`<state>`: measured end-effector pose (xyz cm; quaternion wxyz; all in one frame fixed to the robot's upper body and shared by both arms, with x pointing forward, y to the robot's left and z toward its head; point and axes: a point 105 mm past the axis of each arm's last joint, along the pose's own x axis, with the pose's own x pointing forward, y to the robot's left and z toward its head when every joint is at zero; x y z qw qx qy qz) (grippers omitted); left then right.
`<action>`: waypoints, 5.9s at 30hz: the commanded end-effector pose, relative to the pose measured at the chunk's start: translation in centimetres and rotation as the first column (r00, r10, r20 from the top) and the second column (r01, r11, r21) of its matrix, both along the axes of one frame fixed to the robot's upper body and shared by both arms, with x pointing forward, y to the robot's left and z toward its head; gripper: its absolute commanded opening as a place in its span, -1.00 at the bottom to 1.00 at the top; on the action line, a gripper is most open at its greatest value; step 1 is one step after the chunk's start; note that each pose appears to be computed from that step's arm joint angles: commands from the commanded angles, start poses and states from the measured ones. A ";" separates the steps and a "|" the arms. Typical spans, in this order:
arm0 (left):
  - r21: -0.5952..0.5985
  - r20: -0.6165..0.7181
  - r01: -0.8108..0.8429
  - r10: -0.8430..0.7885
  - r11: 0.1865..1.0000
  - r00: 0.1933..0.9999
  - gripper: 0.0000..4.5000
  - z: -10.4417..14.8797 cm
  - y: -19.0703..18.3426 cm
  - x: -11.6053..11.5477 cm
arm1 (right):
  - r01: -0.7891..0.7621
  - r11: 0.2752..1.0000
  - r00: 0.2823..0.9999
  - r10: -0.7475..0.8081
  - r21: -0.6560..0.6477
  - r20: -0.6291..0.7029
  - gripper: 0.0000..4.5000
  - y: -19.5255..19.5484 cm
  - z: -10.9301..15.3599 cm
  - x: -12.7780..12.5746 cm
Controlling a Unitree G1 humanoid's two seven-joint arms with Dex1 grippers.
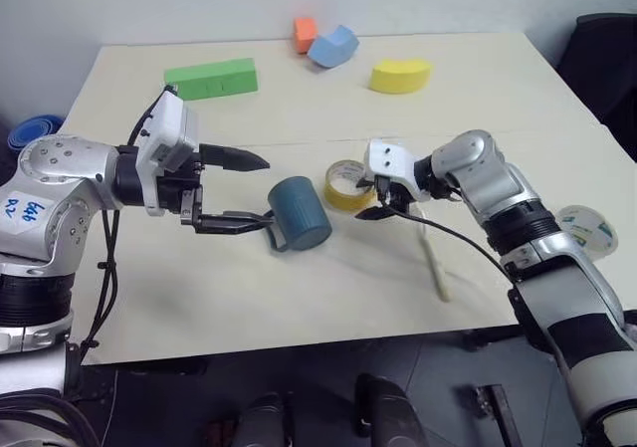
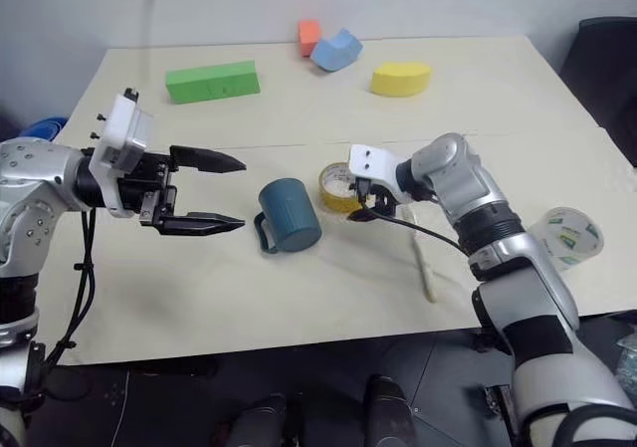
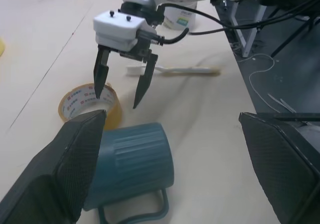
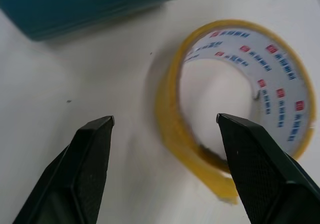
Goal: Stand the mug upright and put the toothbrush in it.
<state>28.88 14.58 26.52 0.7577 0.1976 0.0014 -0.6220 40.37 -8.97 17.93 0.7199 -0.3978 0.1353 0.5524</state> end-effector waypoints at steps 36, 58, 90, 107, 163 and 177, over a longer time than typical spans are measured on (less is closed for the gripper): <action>-0.055 0.008 0.167 -0.166 0.984 0.986 1.00 0.4 -3.7 -0.9 | 0.787 0.552 0.571 -0.821 0.276 0.012 0.05 -25.3 4.4 -3.2; -0.031 -0.534 -0.805 0.671 0.592 0.514 1.00 -4.4 1.9 4.7 | 0.243 0.914 0.965 -0.193 0.324 -0.179 0.49 -12.1 10.9 -16.4; 0.495 -0.652 -0.590 0.722 0.638 0.233 1.00 -10.5 -4.2 7.4 | 0.217 0.875 0.973 -0.157 0.432 -0.171 0.49 -8.6 9.4 -18.8; 0.575 -0.649 -0.519 0.739 0.633 0.182 0.51 -13.0 -6.2 7.3 | 0.226 0.853 0.973 -0.175 0.471 -0.150 0.50 -8.5 10.6 -19.0; -0.466 -0.052 -0.593 0.649 0.656 0.759 -0.67 -9.6 -10.2 9.3 | 0.481 0.711 0.875 -0.433 0.513 -0.219 0.50 -10.2 6.9 -17.7; -0.349 0.028 -0.566 0.612 0.747 0.790 0.87 -7.5 -3.8 5.0 | 0.552 0.690 0.831 -0.500 0.468 -0.243 0.50 -10.9 4.8 -16.1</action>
